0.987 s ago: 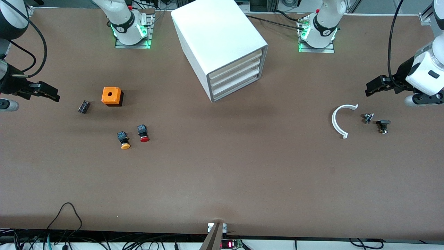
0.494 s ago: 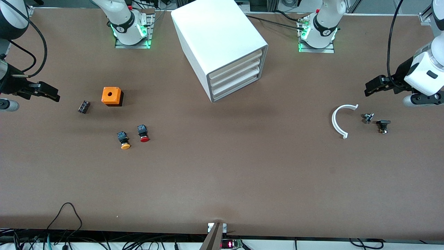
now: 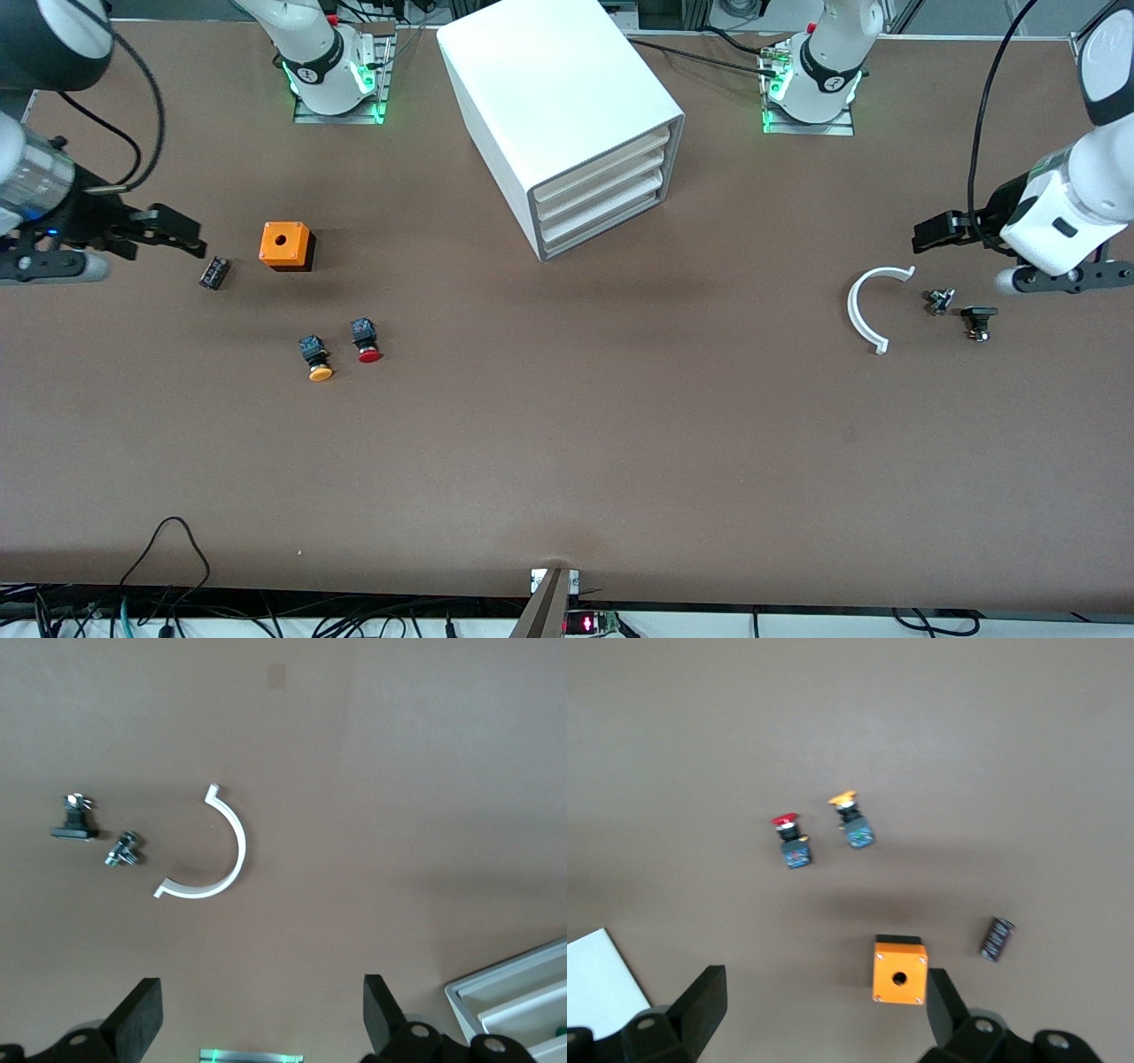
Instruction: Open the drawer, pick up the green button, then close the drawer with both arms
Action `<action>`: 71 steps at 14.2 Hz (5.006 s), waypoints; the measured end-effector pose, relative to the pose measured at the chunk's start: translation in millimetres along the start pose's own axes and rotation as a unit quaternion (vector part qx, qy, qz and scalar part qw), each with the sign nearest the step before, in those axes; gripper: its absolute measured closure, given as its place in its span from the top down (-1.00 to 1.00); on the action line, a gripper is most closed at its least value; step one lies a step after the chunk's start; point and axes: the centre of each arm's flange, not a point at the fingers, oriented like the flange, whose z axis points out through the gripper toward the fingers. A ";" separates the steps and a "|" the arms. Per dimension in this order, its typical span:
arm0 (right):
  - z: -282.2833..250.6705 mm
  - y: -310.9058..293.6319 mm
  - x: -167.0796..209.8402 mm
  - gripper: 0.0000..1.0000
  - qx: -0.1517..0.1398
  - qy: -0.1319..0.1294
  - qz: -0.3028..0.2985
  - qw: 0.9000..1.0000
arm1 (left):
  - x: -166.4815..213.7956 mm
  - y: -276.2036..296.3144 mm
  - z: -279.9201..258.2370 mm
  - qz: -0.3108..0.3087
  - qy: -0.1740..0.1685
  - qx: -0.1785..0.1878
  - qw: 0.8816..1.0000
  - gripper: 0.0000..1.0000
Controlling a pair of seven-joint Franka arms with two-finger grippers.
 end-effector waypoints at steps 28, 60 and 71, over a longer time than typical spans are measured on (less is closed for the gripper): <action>135.4 -272.4 21.4 1.00 -0.021 0.029 -0.210 0.977 | -107.4 268.7 415.1 0.190 -0.254 -0.370 0.873 0.99; 187.7 -501.3 -46.8 1.00 0.023 0.038 -0.590 0.806 | -18.0 -107.3 -23.6 0.211 0.125 -0.055 0.968 1.00; 289.5 -540.8 -88.7 1.00 0.019 -0.026 -0.653 0.757 | -14.8 -62.9 -21.7 0.134 0.082 0.010 0.988 1.00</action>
